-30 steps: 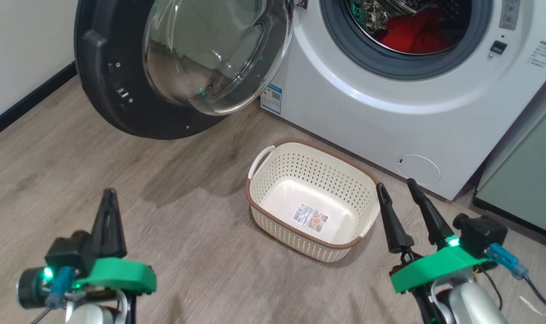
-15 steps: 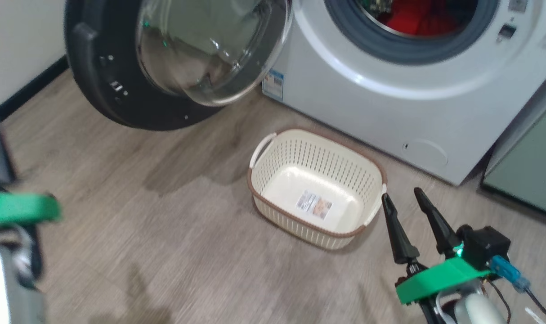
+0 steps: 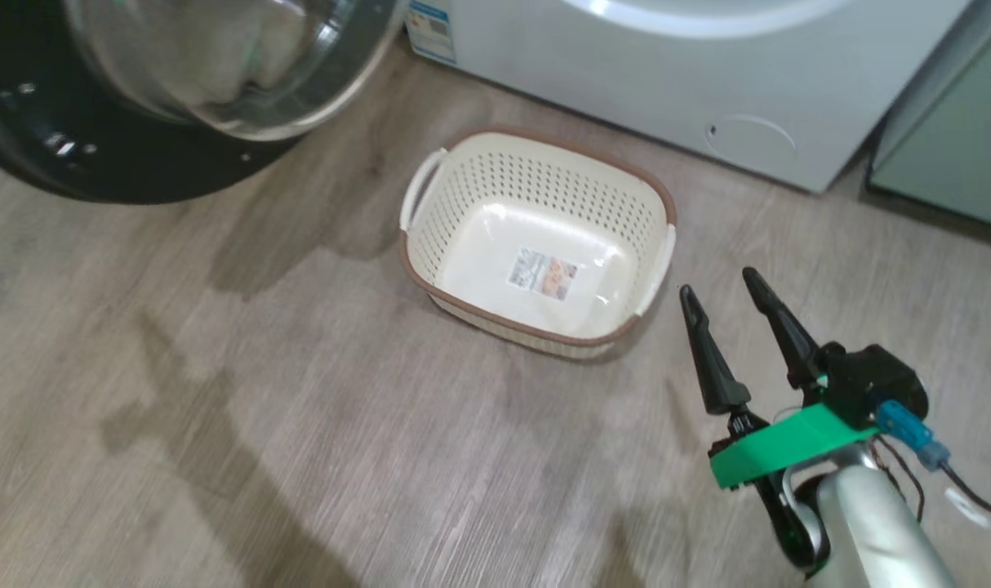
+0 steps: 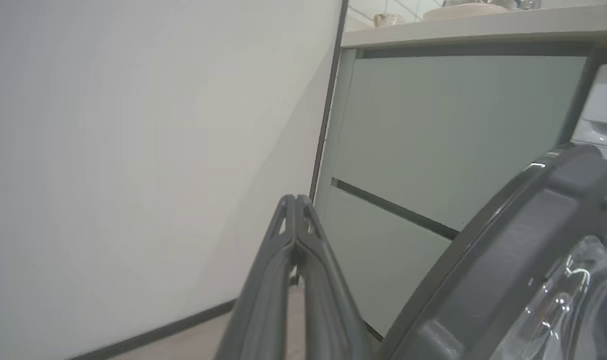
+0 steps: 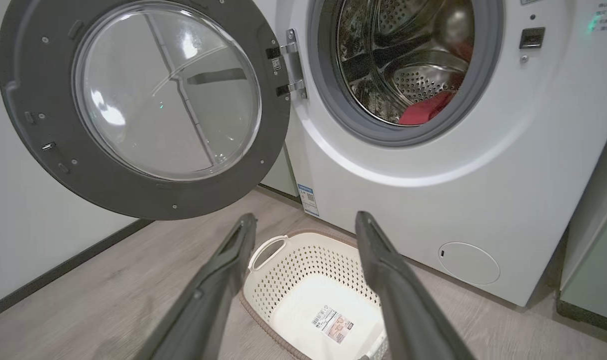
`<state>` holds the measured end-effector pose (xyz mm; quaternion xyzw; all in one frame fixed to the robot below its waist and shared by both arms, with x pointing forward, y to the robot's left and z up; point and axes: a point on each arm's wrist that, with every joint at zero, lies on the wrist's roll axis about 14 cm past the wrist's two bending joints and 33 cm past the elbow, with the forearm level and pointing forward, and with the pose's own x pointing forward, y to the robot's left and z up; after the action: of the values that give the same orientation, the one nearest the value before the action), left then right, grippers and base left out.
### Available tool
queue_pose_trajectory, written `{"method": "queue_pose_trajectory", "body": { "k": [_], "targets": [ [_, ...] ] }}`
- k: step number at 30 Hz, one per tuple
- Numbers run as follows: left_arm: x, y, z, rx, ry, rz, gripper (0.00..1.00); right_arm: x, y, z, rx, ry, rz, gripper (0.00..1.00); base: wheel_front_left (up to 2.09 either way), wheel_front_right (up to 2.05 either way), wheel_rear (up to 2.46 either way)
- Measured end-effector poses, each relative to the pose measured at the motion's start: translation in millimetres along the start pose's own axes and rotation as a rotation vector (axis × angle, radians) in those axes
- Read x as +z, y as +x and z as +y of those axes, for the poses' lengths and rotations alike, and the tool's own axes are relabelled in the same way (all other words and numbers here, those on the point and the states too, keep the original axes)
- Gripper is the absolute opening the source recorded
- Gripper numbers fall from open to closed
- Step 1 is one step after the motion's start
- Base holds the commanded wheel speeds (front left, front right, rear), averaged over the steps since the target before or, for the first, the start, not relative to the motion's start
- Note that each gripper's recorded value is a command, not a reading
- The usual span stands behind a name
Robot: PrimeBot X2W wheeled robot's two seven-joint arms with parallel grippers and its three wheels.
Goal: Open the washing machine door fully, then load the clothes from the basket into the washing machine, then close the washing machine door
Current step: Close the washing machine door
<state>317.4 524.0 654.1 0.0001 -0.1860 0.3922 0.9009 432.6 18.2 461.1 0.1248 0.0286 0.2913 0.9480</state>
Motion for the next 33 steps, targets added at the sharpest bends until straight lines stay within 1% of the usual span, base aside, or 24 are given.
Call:
{"method": "queue_pose_trajectory", "body": {
  "k": [3,7,11,13,17,20,23,26,33],
  "targets": [
    [-27,20,-1,0.070,-0.129,0.087,0.00,-5,1,-13,-0.024,-0.003,0.009,1.00,0.00,0.00,0.00],
    [-59,36,-1,0.176,-0.335,0.223,0.00,-11,2,-25,-0.047,-0.007,0.020,1.00,0.00,0.00,0.00],
    [-99,34,-10,0.271,-0.596,0.396,0.00,-16,1,-34,-0.067,-0.004,0.029,1.00,0.00,0.00,0.00],
    [-115,30,-20,0.300,-0.724,0.460,0.00,-19,-1,-37,-0.076,-0.003,0.038,1.00,0.00,0.00,0.00],
    [-117,37,-38,0.299,-0.866,0.482,0.00,-21,-2,-40,-0.084,-0.002,0.043,1.00,0.00,0.00,0.00],
    [-117,40,-53,0.268,-0.934,0.527,0.00,-19,1,-41,-0.080,-0.011,0.036,1.00,0.00,0.00,0.00],
    [-125,37,-66,0.243,-0.960,0.586,0.00,-19,2,-43,-0.085,-0.011,0.035,1.00,0.00,0.00,0.00],
    [-133,34,-78,0.222,-0.952,0.631,0.00,-20,1,-45,-0.092,-0.010,0.038,1.00,0.00,0.00,0.00],
    [-136,29,-88,0.176,-0.960,0.706,0.00,-18,-1,-48,-0.100,-0.014,0.035,1.00,0.00,0.00,0.00]
  ]
}}
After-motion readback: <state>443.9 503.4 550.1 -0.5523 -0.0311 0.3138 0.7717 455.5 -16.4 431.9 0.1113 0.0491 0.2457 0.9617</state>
